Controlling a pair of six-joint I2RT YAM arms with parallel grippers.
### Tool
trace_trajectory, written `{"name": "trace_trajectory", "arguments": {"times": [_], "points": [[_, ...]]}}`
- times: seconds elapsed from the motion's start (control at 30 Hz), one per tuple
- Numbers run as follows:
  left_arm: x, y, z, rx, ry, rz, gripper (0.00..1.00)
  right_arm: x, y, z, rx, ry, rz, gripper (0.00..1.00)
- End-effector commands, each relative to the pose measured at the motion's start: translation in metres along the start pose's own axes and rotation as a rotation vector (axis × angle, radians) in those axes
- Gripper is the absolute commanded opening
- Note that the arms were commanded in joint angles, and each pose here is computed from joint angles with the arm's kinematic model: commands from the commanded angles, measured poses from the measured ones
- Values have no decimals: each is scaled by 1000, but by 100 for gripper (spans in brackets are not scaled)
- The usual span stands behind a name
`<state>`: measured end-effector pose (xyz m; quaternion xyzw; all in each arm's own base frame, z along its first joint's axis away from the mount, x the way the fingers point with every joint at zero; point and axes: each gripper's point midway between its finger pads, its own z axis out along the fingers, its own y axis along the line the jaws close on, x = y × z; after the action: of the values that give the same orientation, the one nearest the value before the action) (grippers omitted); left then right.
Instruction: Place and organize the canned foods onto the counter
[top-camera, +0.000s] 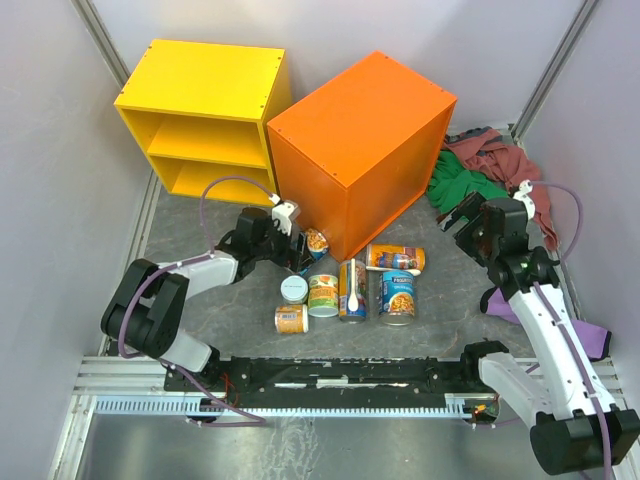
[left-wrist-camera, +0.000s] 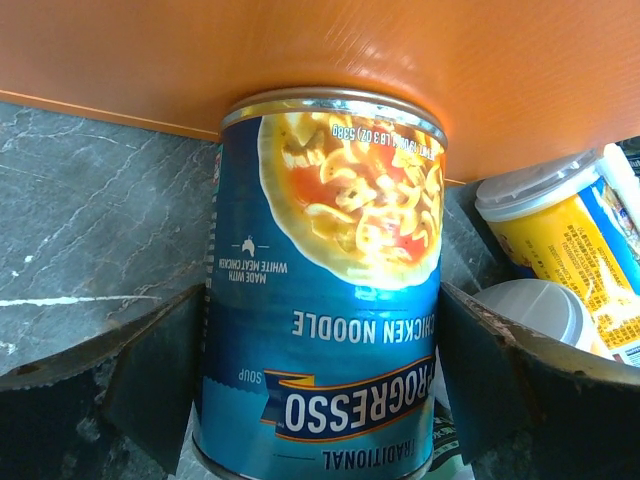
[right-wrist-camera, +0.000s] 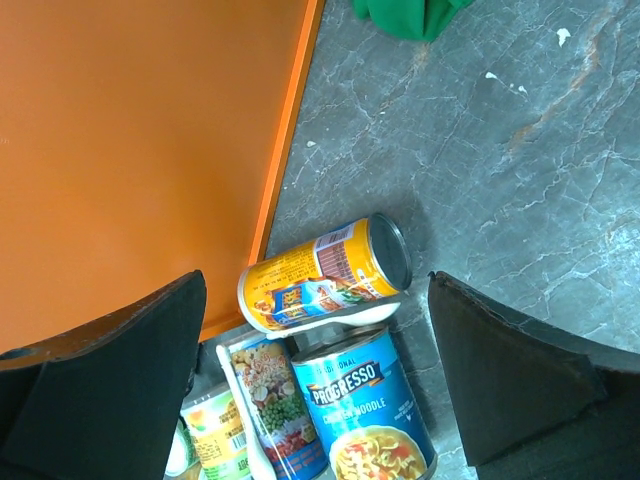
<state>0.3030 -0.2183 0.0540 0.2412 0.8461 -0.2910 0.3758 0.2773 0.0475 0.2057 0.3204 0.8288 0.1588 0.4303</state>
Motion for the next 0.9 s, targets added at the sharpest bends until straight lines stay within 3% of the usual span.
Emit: {"name": "trace_trajectory", "arguments": {"times": [0.0,0.23,0.4,0.5,0.87], "points": [[9,-13,5,21,72,-30,84,-10,13,5,-36,-44,11,100],[6,-17,1,-24,110,-147,39,-12,19,9,-44,-42,1,100],[-13,-15,-10,-103,57,-271,7,-15,25,10,-60,-40,-10,100],[-30,-18,-17,-131,11,-345,3,-17,28,10,-72,-41,-14,100],[-94,-29,-54,-184,-195,-652,3,-26,46,0,-121,-45,-14,100]]}}
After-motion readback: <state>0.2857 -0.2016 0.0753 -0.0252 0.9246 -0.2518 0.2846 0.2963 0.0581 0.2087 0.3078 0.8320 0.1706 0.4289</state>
